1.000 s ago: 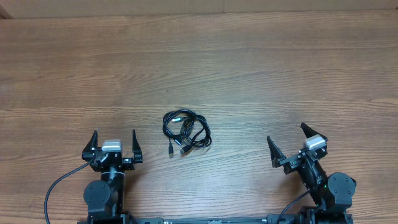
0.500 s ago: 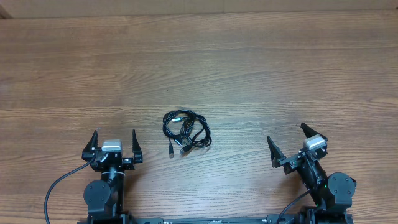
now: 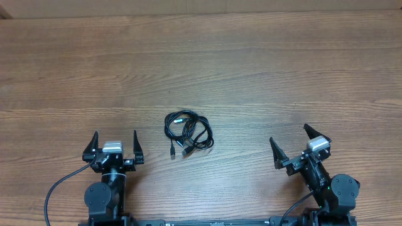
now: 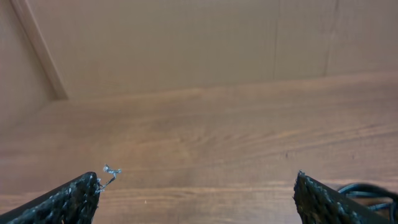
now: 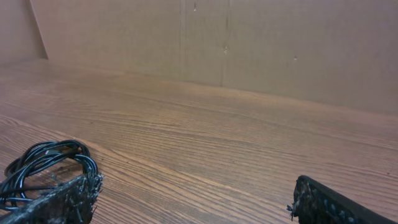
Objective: Untangle cables
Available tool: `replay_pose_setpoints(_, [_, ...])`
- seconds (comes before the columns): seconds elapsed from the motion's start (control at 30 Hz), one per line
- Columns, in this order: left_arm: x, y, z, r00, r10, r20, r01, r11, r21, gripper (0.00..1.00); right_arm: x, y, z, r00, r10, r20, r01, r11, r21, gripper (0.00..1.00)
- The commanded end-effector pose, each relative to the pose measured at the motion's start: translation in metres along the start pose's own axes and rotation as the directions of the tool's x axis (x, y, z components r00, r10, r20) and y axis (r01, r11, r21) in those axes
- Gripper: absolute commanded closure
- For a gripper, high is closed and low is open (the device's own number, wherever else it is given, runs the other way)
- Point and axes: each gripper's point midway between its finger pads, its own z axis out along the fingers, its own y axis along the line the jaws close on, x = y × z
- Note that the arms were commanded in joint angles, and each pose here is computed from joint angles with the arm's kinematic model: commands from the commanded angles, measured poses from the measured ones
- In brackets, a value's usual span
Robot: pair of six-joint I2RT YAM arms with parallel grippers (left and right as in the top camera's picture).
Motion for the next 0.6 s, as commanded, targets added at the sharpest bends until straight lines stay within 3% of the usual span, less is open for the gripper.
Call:
replay_pose_setpoints(0.0, [-0.005,0.003,0.000,1.000,-0.006,0.023,0.006,1.000,-0.016,0.00,-0.006,-0.003,-0.002,1.000,-0.009,0.003,0.009,1.000,0.019,0.00])
replay_pose_setpoints(0.57, [-0.012,-0.015,-0.005,1.000,-0.006,0.012,0.005,0.996,0.091,0.00,-0.006,-0.003,-0.002,1.000,-0.009,0.003,0.009,1.000,0.019,0.00])
